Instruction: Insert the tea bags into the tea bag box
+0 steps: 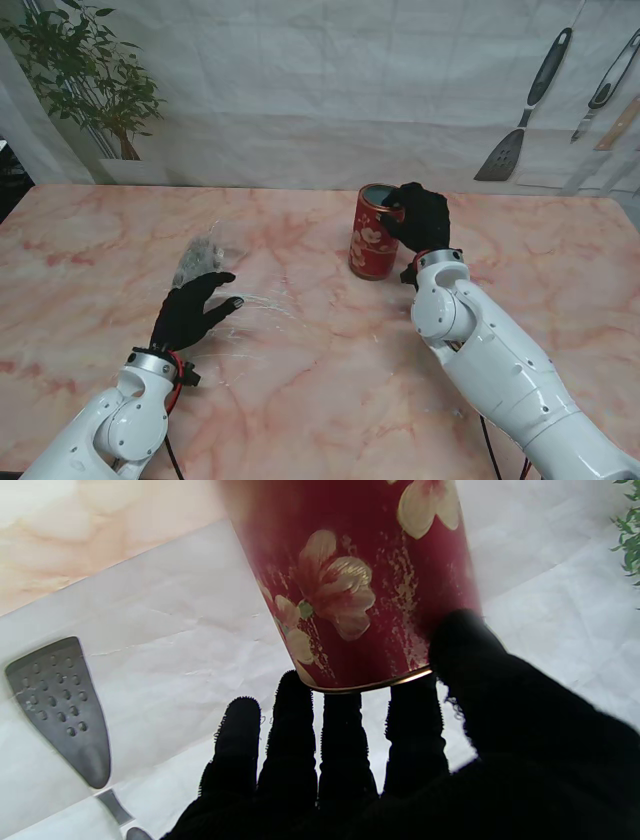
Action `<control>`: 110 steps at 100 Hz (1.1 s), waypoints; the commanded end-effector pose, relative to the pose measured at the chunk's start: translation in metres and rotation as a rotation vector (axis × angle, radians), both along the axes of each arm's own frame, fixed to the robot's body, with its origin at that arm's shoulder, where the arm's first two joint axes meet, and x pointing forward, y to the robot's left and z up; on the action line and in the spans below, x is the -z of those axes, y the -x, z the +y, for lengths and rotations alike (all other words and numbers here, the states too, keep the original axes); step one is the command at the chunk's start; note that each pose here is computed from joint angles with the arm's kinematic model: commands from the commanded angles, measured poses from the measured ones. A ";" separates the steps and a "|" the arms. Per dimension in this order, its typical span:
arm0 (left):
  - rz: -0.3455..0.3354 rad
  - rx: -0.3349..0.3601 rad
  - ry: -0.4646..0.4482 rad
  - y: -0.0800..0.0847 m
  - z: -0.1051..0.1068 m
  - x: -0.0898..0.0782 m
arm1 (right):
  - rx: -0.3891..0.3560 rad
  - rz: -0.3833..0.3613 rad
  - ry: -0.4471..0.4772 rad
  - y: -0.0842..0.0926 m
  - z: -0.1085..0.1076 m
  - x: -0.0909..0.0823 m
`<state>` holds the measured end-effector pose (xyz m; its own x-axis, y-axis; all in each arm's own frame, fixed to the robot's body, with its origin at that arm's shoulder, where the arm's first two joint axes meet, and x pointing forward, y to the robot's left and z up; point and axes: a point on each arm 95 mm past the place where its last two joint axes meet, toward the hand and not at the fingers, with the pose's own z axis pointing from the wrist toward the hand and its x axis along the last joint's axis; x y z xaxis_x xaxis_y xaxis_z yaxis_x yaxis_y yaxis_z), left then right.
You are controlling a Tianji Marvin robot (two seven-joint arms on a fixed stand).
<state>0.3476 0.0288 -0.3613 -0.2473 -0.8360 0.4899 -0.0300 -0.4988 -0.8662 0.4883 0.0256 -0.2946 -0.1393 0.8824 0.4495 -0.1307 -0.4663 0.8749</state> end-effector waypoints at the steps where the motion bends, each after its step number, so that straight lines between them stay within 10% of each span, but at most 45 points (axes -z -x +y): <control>1: 0.007 0.004 -0.002 0.001 -0.001 0.000 | -0.031 -0.008 -0.016 -0.002 0.013 -0.004; 110: 0.002 -0.006 -0.002 0.002 0.001 -0.001 | -0.067 -0.095 -0.030 -0.021 0.074 0.014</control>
